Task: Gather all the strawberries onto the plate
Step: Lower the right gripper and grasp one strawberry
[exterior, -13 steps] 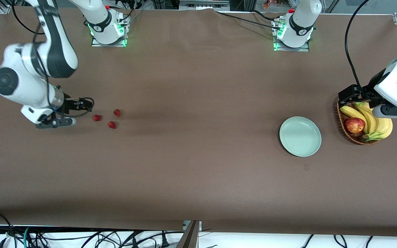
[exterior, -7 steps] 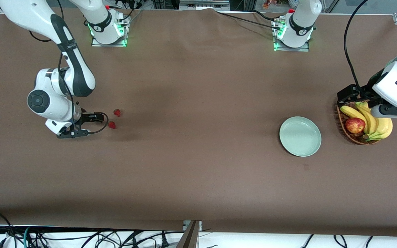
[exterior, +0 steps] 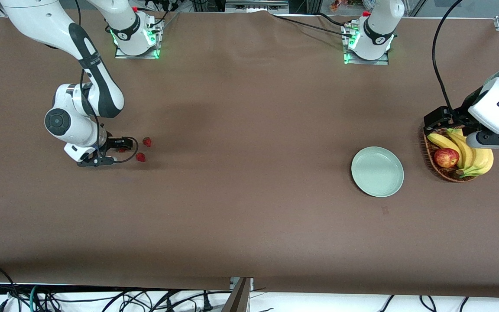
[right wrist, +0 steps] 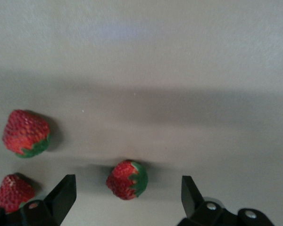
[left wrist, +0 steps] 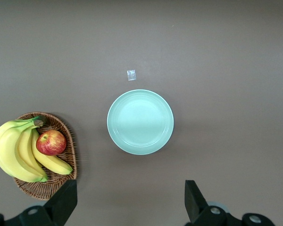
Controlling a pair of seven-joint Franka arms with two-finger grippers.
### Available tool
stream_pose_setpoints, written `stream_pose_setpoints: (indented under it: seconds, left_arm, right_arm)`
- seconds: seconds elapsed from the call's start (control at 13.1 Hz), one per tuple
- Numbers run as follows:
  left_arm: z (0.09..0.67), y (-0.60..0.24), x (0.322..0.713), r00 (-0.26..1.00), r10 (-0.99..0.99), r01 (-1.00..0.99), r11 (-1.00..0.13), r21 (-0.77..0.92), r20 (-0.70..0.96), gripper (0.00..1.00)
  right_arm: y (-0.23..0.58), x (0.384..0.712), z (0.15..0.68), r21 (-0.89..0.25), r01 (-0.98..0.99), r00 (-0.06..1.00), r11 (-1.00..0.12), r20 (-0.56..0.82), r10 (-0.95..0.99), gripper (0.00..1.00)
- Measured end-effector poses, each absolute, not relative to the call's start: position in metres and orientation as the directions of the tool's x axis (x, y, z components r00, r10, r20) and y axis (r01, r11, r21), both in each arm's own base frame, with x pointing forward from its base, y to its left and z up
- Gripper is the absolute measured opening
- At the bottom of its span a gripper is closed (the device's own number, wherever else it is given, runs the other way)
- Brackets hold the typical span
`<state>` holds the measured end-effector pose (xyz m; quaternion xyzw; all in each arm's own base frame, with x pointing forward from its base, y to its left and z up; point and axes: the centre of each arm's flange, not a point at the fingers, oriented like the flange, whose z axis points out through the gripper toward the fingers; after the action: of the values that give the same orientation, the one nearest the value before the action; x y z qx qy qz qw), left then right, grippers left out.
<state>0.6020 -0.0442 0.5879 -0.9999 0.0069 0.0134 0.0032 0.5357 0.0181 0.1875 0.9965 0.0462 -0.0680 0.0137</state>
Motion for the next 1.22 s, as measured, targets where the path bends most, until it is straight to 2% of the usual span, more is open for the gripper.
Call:
stream_pose_setpoints:
  seconds: [0.08, 0.15, 0.31, 0.38, 0.69, 0.84, 0.92, 0.99, 1.22]
  left_arm:
    - [0.588, -0.044, 0.602, 1.000, -0.014, -0.014, -1.000, -0.006, -0.027, 1.00]
    - [0.588, -0.044, 0.602, 1.000, -0.014, -0.014, -1.000, -0.006, -0.027, 1.00]
    - [0.588, -0.044, 0.602, 1.000, -0.014, -0.014, -1.000, -0.006, -0.027, 1.00]
    - [0.588, -0.044, 0.602, 1.000, -0.014, -0.014, -1.000, -0.006, -0.027, 1.00]
    - [0.588, -0.044, 0.602, 1.000, -0.014, -0.014, -1.000, -0.006, -0.027, 1.00]
    - [0.588, -0.044, 0.602, 1.000, -0.014, -0.014, -1.000, -0.006, -0.027, 1.00]
    - [0.588, -0.044, 0.602, 1.000, -0.014, -0.014, -1.000, -0.006, -0.027, 1.00]
    - [0.588, -0.044, 0.602, 1.000, -0.014, -0.014, -1.000, -0.006, -0.027, 1.00]
    - [0.588, -0.044, 0.602, 1.000, -0.013, -0.013, -1.000, -0.006, -0.027, 1.00]
  right_arm:
    - [0.018, 0.534, 0.186, 0.021, 0.093, 0.986, -0.995, -0.139, 0.090, 0.91]
    - [0.017, 0.533, 0.185, 0.021, 0.093, 0.986, -0.995, -0.140, 0.089, 0.91]
    - [0.017, 0.533, 0.185, 0.021, 0.093, 0.986, -0.995, -0.139, 0.089, 0.71]
    - [0.017, 0.533, 0.185, 0.021, 0.093, 0.987, -0.995, -0.135, 0.089, 0.66]
    - [0.014, 0.531, 0.177, 0.024, 0.088, 0.989, -0.996, -0.118, 0.084, 0.60]
    - [0.011, 0.531, 0.175, 0.024, 0.084, 0.990, -0.996, -0.113, 0.081, 0.43]
    - [0.011, 0.531, 0.175, 0.024, 0.083, 0.990, -0.996, -0.112, 0.080, 0.43]
    - [0.011, 0.532, 0.176, 0.024, 0.083, 0.991, -0.996, -0.110, 0.080, 0.33]
    - [0.013, 0.541, 0.187, 0.022, 0.085, 0.989, -0.996, -0.123, 0.082, 0.32]
